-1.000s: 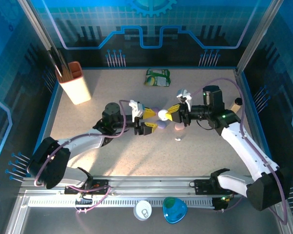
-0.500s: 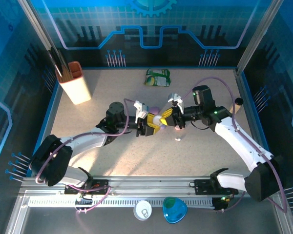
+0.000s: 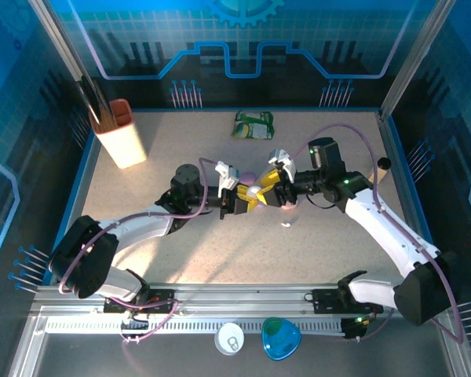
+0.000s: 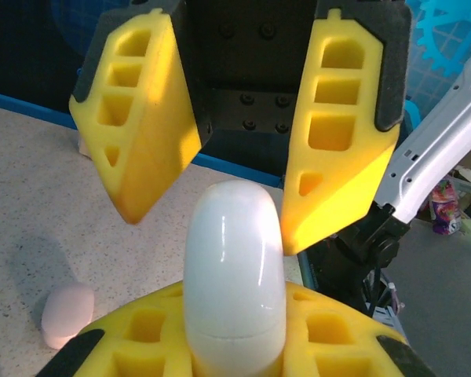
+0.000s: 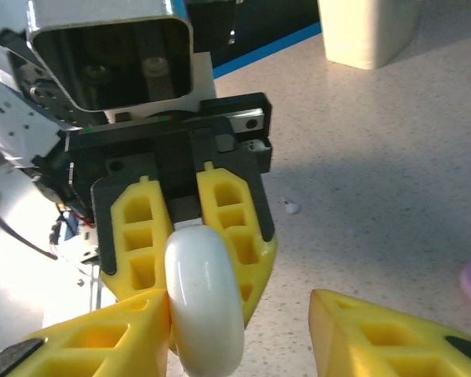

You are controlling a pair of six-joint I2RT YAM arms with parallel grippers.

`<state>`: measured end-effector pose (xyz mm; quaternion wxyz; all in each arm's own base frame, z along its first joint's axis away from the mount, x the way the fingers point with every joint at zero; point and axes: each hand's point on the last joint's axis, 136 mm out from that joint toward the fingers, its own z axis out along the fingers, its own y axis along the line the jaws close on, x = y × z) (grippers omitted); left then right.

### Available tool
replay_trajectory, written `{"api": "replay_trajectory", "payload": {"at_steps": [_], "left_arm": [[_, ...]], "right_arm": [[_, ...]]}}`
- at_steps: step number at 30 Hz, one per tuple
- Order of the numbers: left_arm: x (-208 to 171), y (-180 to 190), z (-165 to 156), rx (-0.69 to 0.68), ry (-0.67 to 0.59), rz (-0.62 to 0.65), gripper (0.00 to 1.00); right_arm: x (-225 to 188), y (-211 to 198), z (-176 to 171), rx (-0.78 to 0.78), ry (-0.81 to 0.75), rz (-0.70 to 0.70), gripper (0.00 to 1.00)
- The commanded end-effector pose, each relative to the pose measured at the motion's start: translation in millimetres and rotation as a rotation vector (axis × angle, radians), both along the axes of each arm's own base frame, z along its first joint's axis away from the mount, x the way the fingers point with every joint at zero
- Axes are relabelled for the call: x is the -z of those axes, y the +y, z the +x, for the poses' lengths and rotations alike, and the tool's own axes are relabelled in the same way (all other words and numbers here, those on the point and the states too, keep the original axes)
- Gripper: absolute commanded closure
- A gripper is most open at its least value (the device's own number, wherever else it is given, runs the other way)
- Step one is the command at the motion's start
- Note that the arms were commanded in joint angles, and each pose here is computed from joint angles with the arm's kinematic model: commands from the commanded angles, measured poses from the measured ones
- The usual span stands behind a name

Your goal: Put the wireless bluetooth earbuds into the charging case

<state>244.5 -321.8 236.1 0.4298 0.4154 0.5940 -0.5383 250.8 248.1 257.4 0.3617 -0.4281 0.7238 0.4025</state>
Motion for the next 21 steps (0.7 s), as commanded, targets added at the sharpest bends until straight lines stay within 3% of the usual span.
{"api": "replay_trajectory", "payload": {"at_steps": [1, 11, 14, 17, 21], "left_arm": [[-11, -3, -8, 0.045, -0.095, -0.029, 1.00], [4, 6, -7, 0.009, -0.235, 0.000, 1.00], [7, 11, -1, -0.018, -0.264, -0.007, 1.00], [9, 14, 3, -0.040, -0.294, -0.011, 1.00], [13, 16, 9, -0.079, -0.350, 0.005, 0.99]], "right_arm": [[-18, -9, 25, 0.157, -0.058, -0.006, 0.48], [-49, -31, 45, 0.310, -0.053, 0.147, 0.39], [-47, -55, 60, 0.483, 0.000, 0.212, 0.38], [-25, -84, 68, 0.679, 0.136, 0.213, 0.37], [42, -120, 53, 0.898, 0.359, 0.023, 0.37]]}}
